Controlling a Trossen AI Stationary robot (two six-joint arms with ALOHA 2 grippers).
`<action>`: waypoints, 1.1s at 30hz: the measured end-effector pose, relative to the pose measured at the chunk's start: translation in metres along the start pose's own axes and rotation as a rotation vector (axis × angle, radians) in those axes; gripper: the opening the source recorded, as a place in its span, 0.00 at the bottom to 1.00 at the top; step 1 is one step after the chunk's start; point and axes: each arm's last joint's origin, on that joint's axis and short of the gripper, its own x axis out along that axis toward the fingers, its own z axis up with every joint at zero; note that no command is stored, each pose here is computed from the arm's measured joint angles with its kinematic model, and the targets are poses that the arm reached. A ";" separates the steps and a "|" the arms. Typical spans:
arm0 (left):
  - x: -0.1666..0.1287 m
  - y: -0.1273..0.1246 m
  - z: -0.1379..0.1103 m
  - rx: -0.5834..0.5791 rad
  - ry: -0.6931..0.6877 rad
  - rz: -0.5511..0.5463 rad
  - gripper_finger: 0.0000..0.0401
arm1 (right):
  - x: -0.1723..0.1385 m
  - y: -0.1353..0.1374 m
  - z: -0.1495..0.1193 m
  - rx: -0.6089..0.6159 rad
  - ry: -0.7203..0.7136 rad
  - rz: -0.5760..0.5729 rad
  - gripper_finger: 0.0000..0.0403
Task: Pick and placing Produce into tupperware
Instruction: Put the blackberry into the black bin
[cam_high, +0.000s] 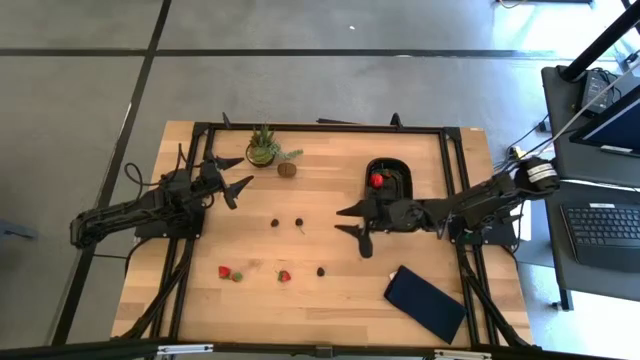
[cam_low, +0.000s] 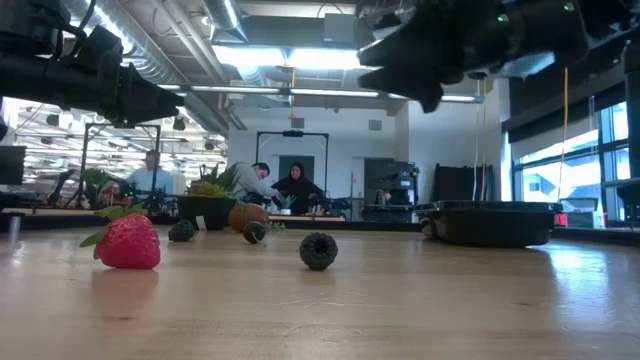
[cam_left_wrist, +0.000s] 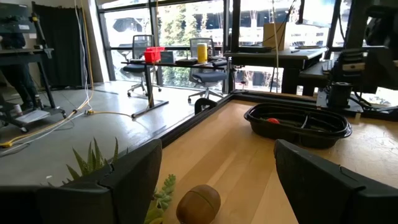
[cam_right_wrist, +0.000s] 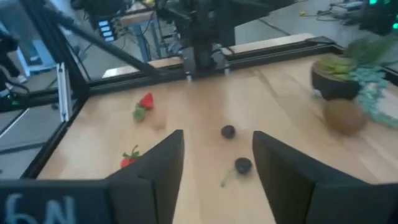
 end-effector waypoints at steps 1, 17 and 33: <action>0.000 0.000 0.000 0.000 0.000 0.000 0.75 | 0.005 0.003 0.000 -0.020 0.006 0.004 0.51; 0.000 0.000 0.000 0.000 0.000 0.000 0.75 | 0.058 0.025 -0.058 0.070 0.216 -0.010 0.88; 0.000 0.000 0.000 0.001 0.001 0.001 0.75 | 0.085 0.072 -0.089 -0.098 0.315 0.111 0.88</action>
